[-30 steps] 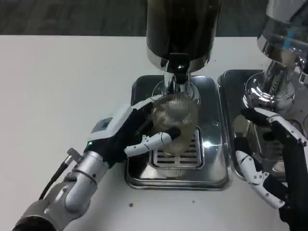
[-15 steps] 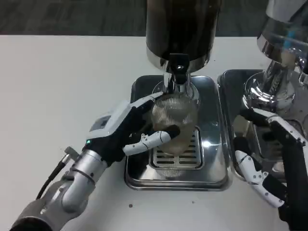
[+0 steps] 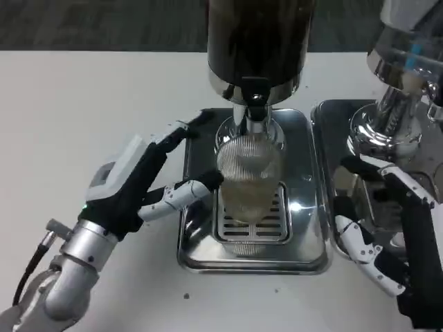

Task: Grasp the cup under the faucet to collect the drink, then remove the cup.

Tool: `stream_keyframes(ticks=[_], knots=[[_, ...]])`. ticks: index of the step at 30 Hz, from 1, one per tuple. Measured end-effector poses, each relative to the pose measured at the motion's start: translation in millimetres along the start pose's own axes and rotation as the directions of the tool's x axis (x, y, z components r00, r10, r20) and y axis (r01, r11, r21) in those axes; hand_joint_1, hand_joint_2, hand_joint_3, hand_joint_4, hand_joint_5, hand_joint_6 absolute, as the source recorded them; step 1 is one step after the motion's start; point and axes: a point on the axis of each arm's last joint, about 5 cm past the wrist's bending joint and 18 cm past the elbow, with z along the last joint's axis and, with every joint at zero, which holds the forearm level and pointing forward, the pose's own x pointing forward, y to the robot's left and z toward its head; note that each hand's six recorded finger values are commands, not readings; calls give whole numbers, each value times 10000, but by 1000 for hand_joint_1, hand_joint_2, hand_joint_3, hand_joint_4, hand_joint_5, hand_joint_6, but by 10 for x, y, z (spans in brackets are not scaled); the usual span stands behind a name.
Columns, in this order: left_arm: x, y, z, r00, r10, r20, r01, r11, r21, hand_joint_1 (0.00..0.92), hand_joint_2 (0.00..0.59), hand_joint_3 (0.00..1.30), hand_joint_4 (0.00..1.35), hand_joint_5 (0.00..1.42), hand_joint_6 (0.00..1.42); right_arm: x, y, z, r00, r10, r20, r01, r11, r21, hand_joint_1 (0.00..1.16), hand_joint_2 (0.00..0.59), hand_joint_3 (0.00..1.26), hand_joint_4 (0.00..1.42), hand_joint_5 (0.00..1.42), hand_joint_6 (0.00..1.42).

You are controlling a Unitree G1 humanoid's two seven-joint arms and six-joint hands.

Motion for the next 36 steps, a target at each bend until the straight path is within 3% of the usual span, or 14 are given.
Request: stream_keyframes(ticks=[6, 10, 13, 18, 20, 22, 23, 26, 27, 31, 32, 33, 34, 36], knots=[[-174, 274, -22, 9974, 724, -15, -724, 9972, -188, 0, 150, 244, 266, 327, 323, 20, -8, -1, 10000, -63, 74, 63, 9999, 102, 431, 388, 405, 376, 372, 515], [-230, 587, -11, 9874, 1577, 144, -1566, 9860, -565, 0, 138, 259, 297, 347, 329, 29, -12, -3, 9999, -73, 127, 72, 9999, 108, 431, 388, 405, 376, 372, 515], [-223, 789, 19, 9806, 1889, 520, -1790, 9718, -1535, 0, 133, 266, 242, 228, 218, 48, -10, -9, 9998, -68, 196, 66, 9999, 118, 431, 388, 405, 376, 372, 515], [-147, 1018, 28, 9921, 908, 871, -584, 9453, -3209, 0, 123, 257, 185, 175, 149, 82, -6, -25, 9997, -68, 246, 65, 9999, 136, 427, 393, 405, 376, 372, 494], [-37, 1200, 60, 9896, 193, 1427, 418, 9099, -4127, 0, 123, 267, 198, 185, 152, 101, 4, -45, 9998, -56, 196, 52, 9998, 201, 422, 396, 405, 388, 372, 476], [38, 1316, 95, 9818, -78, 1897, 945, 8867, -4525, 0, 123, 279, 234, 221, 163, 117, 6, -47, 9997, -87, 225, 82, 9997, 240, 420, 396, 405, 389, 372, 474], [100, 1396, 116, 9747, -310, 2216, 1401, 8568, -4963, 0, 120, 288, 255, 244, 174, 133, 9, -49, 9996, -113, 253, 105, 9995, 288, 420, 396, 405, 390, 372, 473], [203, 1496, 146, 9632, -689, 2599, 2070, 8067, -5535, 0, 118, 309, 275, 261, 198, 151, 18, -61, 9996, -147, 245, 137, 9991, 410, 418, 397, 405, 390, 372, 472], [222, 1513, 151, 9611, -755, 2656, 2182, 7974, -5627, 0, 118, 309, 272, 262, 199, 151, 22, -68, 9997, -128, 221, 119, 9991, 412, 418, 397, 405, 390, 372, 472], [318, 1513, 157, 9437, -1431, 2984, 3062, 7195, -6234, 0, 104, 273, 198, 237, 179, 146, 29, -83, 9998, -128, 148, 121, 9991, 414, 417, 398, 405, 390, 372, 468], [375, 1492, 165, 9280, -1883, 3214, 3598, 6761, -6430, 0, 103, 260, 177, 228, 168, 153, 34, -85, 9997, -155, 165, 148, 9990, 432, 419, 403, 405, 390, 372, 455], [393, 1482, 167, 9229, -2005, 3287, 3748, 6632, -6478, 0, 102, 250, 161, 218, 161, 156, 35, -85, 9997, -164, 179, 156, 9989, 441, 419, 404, 405, 390, 372, 452], [437, 1468, 171, 9115, -2274, 3427, 4061, 6289, -6630, 0, 101, 240, 149, 204, 150, 159, 39, -89, 9996, -209, 177, 201, 9987, 461, 420, 404, 405, 390, 372, 451], [481, 1454, 178, 8990, -2499, 3597, 4355, 5982, -6727, 0, 101, 230, 129, 191, 134, 161, 46, -97, 9997, -207, 151, 200, 9987, 467, 420, 405, 405, 390, 372, 450]])
